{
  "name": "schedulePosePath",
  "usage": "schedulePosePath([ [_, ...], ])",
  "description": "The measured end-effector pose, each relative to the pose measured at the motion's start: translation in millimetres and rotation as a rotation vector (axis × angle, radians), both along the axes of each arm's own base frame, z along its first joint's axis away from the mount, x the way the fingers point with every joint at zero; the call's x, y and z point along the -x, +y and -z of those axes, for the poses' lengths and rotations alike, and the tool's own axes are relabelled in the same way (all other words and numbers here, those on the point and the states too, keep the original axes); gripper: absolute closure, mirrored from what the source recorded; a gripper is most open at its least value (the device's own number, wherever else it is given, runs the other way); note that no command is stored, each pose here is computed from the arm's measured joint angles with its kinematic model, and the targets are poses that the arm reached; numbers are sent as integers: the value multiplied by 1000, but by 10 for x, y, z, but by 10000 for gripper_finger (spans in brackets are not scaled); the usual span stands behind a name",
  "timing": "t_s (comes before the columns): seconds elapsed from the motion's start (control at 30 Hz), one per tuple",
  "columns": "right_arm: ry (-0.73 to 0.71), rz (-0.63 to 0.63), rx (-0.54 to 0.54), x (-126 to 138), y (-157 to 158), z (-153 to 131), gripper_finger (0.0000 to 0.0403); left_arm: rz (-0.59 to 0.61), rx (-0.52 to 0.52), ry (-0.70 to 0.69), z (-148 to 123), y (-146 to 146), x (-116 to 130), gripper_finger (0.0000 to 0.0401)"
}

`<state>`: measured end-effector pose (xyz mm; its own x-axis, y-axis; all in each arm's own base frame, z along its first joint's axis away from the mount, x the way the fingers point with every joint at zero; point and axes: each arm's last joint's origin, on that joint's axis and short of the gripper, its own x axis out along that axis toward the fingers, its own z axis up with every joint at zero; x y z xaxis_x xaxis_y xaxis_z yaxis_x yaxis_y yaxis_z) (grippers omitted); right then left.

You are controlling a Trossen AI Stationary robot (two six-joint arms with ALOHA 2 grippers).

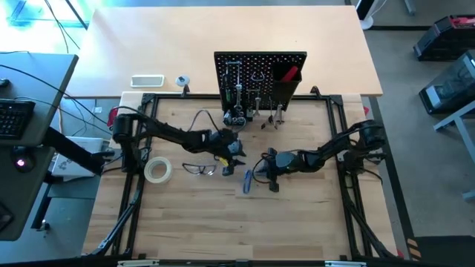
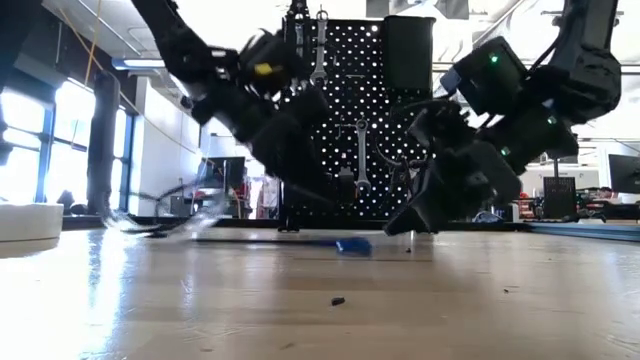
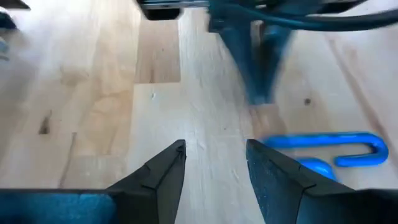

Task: Hang tools onto peg board
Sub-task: Put the pick tool into the black bin on the peg board

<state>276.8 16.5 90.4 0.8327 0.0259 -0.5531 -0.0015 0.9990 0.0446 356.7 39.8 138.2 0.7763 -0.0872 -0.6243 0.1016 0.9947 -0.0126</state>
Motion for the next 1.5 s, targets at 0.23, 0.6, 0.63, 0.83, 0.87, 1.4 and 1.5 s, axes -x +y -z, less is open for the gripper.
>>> schedulePosePath([
  [0.23,-26,14,1,22,12,-150,399,62,71,8,-247,-70,109,230],
  [0.6,-57,-139,-74,-49,186,-269,398,222,79,183,-83,-555,198,230],
  [0.63,-68,-162,-66,-69,234,-294,395,248,62,178,-85,-624,199,230],
  [0.83,-131,-241,47,-194,499,-459,326,317,-126,145,-69,-905,202,230],
  [0.87,-137,-242,63,-216,530,-485,310,311,-139,143,-57,-918,196,230],
  [1.4,-1,-156,90,-218,760,-500,215,208,-261,51,387,-746,-69,230],
  [1.5,48,-137,103,-176,787,-459,215,197,-337,41,355,-680,-116,230],
])
